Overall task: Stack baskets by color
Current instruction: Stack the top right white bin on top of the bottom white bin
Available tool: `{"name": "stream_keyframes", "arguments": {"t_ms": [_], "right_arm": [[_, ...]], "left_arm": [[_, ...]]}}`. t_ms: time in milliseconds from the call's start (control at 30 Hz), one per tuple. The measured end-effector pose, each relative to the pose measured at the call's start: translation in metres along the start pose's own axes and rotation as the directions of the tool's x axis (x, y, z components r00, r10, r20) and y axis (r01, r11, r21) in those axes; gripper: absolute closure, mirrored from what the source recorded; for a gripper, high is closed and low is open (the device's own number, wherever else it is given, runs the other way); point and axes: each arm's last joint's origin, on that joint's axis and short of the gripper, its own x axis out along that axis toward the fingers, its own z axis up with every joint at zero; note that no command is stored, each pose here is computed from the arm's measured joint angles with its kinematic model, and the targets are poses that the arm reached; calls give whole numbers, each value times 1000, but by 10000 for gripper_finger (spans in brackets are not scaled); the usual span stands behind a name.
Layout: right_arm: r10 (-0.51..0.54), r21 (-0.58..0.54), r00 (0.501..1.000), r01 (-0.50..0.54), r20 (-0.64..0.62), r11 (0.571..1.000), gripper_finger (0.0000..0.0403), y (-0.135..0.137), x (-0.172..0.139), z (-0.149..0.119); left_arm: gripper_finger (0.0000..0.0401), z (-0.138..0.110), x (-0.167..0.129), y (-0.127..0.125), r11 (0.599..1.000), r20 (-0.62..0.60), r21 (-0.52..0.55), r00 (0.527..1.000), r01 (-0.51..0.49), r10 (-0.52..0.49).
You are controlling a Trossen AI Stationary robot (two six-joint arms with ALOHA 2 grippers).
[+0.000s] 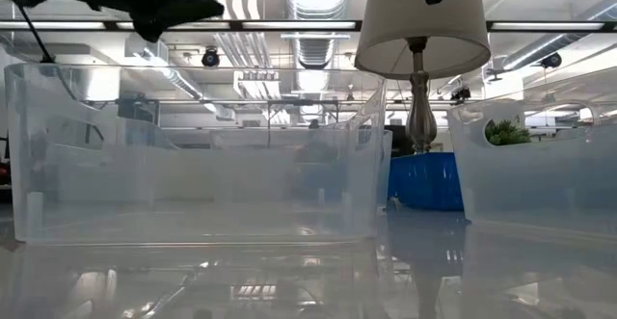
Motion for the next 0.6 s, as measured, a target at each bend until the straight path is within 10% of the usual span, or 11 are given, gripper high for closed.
{"name": "stream_keyframes", "arguments": {"t_ms": [600], "right_arm": [[9,38,998,-7,-55,999,376,1,-14,-2]], "left_arm": [[401,20,46,-12,969,-649,55,746,242,-149]]}}
